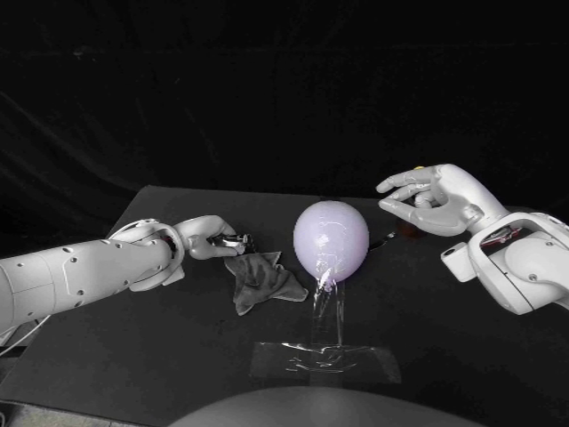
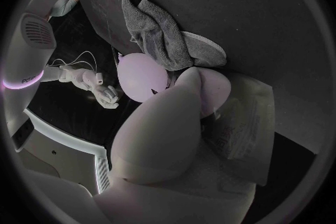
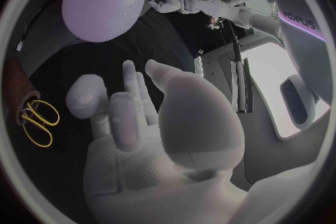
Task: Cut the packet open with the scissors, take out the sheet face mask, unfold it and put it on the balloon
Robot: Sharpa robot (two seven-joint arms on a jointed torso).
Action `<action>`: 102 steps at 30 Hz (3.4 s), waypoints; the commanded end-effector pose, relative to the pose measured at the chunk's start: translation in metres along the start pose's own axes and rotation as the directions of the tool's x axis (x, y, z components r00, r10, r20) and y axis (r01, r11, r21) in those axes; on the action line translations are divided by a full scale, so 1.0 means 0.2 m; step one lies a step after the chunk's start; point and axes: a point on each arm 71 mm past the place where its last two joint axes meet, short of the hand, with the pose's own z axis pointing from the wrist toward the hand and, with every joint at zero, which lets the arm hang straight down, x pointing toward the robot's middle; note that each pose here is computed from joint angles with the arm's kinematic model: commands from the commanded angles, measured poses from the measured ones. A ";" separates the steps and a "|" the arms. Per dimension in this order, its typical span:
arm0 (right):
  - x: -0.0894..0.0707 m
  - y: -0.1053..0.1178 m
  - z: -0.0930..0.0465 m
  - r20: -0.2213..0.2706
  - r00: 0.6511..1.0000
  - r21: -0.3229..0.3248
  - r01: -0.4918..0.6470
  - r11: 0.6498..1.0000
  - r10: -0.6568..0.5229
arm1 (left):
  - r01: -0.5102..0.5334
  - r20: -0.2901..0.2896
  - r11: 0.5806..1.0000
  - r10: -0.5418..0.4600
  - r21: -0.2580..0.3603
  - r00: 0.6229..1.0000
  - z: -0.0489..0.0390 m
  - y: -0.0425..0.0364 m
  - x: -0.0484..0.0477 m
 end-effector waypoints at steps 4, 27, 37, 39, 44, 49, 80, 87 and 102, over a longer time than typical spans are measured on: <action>0.00 -0.01 0.01 -0.004 1.000 -0.002 0.008 1.000 -0.008 | 0.174 0.142 0.980 -0.187 0.093 0.972 0.002 -0.033 -0.079; -0.04 0.02 0.17 -0.069 0.997 0.060 0.026 0.998 -0.022 | 0.588 0.088 0.718 -0.658 0.372 0.748 0.102 -0.462 -0.281; -0.03 0.16 0.32 -0.120 0.989 0.092 0.094 0.991 -0.083 | 0.607 0.034 0.668 -0.684 0.430 0.728 0.180 -0.644 -0.257; -0.02 0.19 0.34 -0.132 0.987 0.092 0.101 0.991 -0.088 | 0.606 0.028 0.665 -0.683 0.437 0.730 0.192 -0.666 -0.253; 0.03 0.24 0.39 -0.174 0.980 0.083 0.116 0.990 -0.100 | 0.598 0.021 0.666 -0.676 0.447 0.737 0.215 -0.701 -0.251; 0.07 0.29 0.43 -0.176 0.978 0.059 0.128 0.990 -0.116 | 0.562 0.021 0.689 -0.641 0.457 0.768 0.233 -0.728 -0.251; 0.07 0.38 0.52 -0.196 0.964 0.015 0.185 0.983 -0.179 | 0.396 0.086 0.781 -0.492 0.483 0.866 0.262 -0.734 -0.273; 0.09 0.39 0.53 -0.211 0.951 0.014 0.234 0.972 -0.226 | 0.396 0.085 0.781 -0.491 0.482 0.867 0.263 -0.737 -0.273; 0.11 0.39 0.55 -0.231 0.937 0.030 0.276 0.961 -0.262 | 0.402 0.077 0.779 -0.494 0.481 0.866 0.262 -0.741 -0.271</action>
